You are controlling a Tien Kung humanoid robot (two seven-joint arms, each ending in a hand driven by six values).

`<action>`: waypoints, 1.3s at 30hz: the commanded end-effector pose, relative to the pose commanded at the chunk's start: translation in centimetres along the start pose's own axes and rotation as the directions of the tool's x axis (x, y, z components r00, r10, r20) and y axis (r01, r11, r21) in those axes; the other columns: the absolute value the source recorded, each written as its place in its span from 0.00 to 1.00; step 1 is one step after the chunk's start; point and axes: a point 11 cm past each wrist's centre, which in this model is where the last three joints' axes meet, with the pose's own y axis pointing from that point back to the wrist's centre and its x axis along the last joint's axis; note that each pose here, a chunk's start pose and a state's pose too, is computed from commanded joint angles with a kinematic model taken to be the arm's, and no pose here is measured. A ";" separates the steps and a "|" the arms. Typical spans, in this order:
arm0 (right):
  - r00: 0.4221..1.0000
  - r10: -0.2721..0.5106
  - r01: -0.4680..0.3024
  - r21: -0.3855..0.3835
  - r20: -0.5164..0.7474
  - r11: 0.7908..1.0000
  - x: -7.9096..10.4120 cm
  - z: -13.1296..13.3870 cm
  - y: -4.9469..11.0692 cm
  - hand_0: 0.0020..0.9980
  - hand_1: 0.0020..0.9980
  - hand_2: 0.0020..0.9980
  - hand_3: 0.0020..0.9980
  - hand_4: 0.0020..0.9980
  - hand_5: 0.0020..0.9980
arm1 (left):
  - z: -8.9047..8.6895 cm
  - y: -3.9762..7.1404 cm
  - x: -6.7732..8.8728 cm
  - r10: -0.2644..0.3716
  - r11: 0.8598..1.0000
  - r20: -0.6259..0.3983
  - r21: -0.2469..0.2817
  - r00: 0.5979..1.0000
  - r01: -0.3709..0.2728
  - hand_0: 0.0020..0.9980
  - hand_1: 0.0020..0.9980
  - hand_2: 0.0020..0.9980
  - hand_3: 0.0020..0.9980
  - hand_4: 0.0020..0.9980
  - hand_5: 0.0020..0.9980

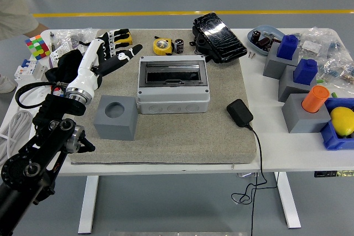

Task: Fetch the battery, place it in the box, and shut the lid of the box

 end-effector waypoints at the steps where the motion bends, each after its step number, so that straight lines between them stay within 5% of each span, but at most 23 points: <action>1: 1.000 0.000 0.000 0.000 0.000 1.000 0.0 0.0 0.0 0.55 0.60 0.59 0.55 0.93 0.48 | -0.3 0.1 0.6 0.017 1.000 -0.003 0.003 1.000 -0.017 0.63 0.70 0.76 0.74 1.00 0.40; 21: 1.000 -0.002 0.002 0.009 0.006 1.000 -0.2 -0.5 0.0 0.55 0.60 0.59 0.55 0.93 0.48 | -2.5 1.8 5.2 0.099 0.993 0.013 0.066 0.995 -0.099 0.59 0.68 0.73 0.73 1.00 0.40; 39: 1.000 -0.005 0.005 0.012 0.006 1.000 -0.5 -0.7 0.0 0.55 0.60 0.59 0.55 0.93 0.48 | -2.7 2.0 5.8 0.093 0.992 0.028 0.085 0.995 -0.095 0.56 0.65 0.72 0.72 1.00 0.36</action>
